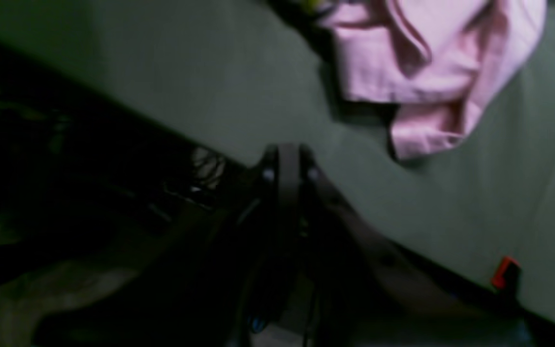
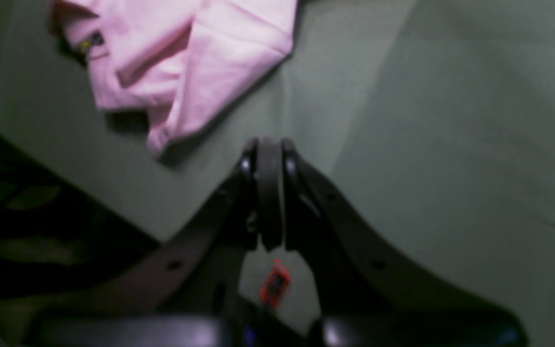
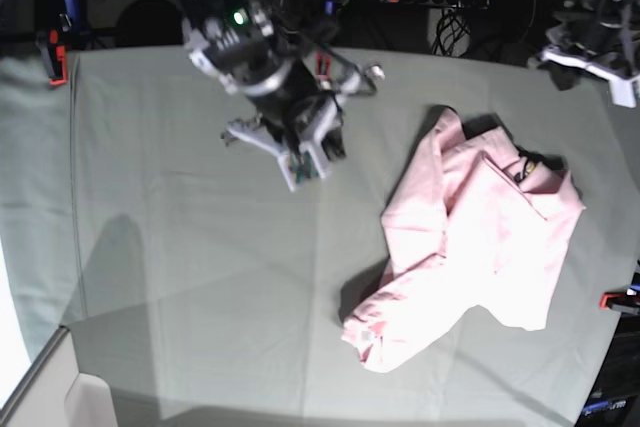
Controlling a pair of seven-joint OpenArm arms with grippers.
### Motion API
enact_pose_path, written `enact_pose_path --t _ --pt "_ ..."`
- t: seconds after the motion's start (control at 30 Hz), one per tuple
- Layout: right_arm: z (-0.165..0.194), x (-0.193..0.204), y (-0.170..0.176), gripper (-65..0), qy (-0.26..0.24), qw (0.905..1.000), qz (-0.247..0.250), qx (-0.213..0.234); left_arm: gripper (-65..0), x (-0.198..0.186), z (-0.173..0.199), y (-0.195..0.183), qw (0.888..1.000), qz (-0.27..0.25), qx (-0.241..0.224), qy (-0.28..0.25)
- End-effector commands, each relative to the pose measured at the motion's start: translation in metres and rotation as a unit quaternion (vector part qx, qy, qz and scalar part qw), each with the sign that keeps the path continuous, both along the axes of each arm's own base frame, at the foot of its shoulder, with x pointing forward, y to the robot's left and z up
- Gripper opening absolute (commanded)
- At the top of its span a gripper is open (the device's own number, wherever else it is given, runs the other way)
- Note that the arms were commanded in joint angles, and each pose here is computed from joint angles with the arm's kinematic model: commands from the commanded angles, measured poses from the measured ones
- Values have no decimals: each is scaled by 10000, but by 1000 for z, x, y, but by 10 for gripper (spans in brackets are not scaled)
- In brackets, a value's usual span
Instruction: Layout the t-shirt on the table in an organized manner, then fold the t-shirt properly
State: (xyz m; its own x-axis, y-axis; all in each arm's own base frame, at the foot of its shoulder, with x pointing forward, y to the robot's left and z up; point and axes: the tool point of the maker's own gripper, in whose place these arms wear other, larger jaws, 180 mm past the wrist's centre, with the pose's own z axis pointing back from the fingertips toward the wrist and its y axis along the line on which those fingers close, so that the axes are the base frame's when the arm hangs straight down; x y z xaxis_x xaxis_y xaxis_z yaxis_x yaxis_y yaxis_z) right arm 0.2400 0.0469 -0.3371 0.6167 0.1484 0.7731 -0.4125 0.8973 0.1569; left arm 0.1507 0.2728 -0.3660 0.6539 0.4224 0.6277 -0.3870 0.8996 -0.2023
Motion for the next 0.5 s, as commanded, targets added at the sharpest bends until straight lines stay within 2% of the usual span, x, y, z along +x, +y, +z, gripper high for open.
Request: enact_pose_path --t 0.0,0.13,0.23,0.3,0.33,0.37,0.47 --pt "16 11 9 -650 -205 9996 -27 191 -648 3 9 3 9999 -22 77 -126" --pt "18 25 30 -650 -89 9994 -9 348 -599 3 10 6 9999 -15 111 -125" --pt "12 31 39 -602 -6 9994 46 342 -454 3 9 4 9999 -6 89 -131" --pt "7 29 47 -543 51 9993 164 321 -351 4 9 4 9999 -1 83 -139" --pt "6 27 52 -517 64 9992 255 311 -320 4 9 4 9999 -1 83 -139" --pt "5 25 56 -486 82 9990 323 303 -304 4 9 4 9999 -1 83 -139" --pt "3 26 62 -392 73 9987 427 261 -312 4 9 3 9999 -13 73 -144"
